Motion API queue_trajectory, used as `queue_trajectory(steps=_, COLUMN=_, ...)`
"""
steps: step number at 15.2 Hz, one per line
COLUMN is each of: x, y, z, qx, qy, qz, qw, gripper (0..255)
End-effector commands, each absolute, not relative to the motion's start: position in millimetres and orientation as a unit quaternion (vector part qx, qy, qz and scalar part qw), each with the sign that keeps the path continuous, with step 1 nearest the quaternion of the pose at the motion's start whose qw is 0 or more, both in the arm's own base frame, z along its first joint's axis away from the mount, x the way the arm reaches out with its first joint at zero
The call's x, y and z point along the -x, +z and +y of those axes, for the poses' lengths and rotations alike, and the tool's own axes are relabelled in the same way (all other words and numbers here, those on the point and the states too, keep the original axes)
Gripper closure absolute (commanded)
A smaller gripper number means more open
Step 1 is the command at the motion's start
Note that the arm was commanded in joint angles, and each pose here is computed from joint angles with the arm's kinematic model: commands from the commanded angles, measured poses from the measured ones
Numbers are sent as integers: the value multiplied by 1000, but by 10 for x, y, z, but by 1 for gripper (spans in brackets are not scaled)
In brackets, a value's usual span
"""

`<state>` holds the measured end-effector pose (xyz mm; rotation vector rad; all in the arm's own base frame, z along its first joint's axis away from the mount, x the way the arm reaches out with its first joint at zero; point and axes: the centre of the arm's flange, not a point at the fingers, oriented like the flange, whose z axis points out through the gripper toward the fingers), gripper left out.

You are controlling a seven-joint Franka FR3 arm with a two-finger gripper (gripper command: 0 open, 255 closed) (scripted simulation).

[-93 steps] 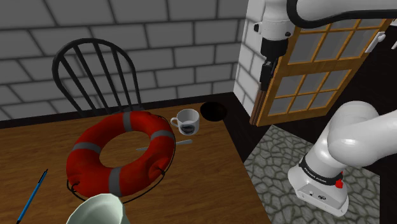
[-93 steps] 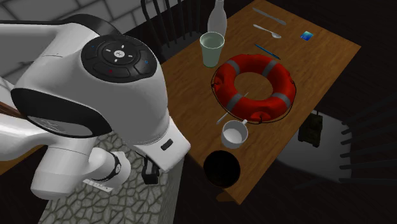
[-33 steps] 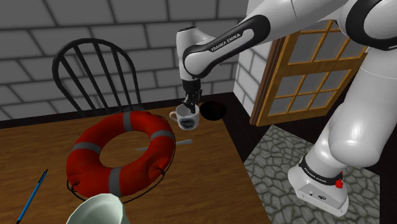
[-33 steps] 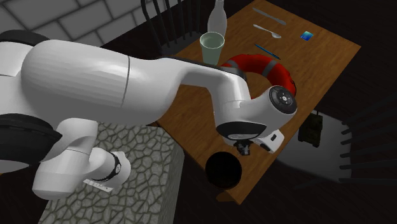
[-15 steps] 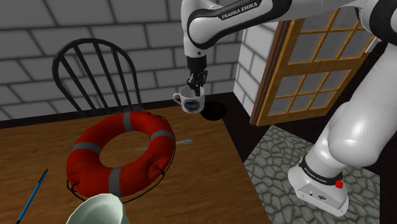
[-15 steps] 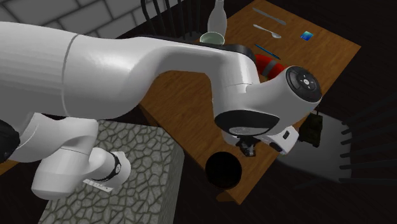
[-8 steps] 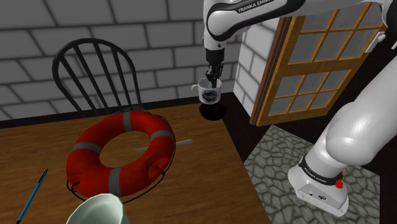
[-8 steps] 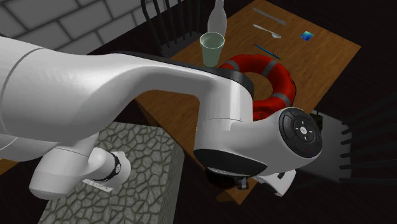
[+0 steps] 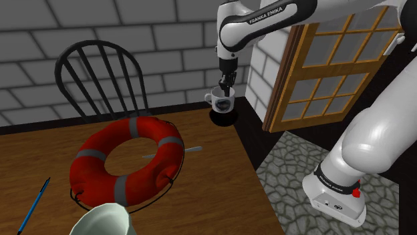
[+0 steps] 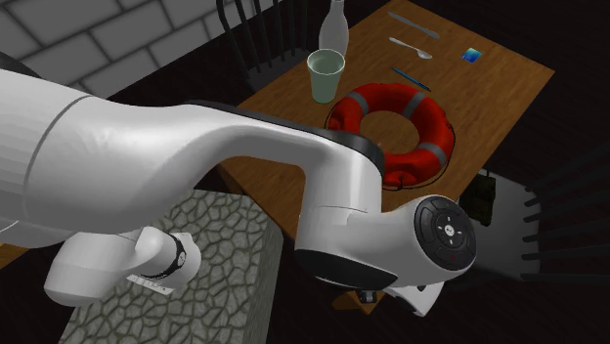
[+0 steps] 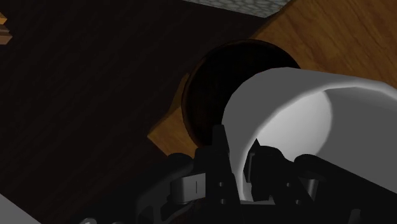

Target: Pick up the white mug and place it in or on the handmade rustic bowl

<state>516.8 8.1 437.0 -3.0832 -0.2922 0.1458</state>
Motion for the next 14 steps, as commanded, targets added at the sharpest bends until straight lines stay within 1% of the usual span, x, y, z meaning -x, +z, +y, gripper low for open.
queue_trajectory(steps=1, x=-5160, y=4260, z=86, qx=994, qy=47, qz=-94, qw=21, gripper=255)
queue_trajectory(steps=8, x=-5160, y=3869, z=86, qx=994, qy=47, qz=-94, qw=21, gripper=255)
queue_trajectory(steps=14, x=-5160, y=3869, z=86, qx=994, qy=47, qz=-94, qw=21, gripper=255)
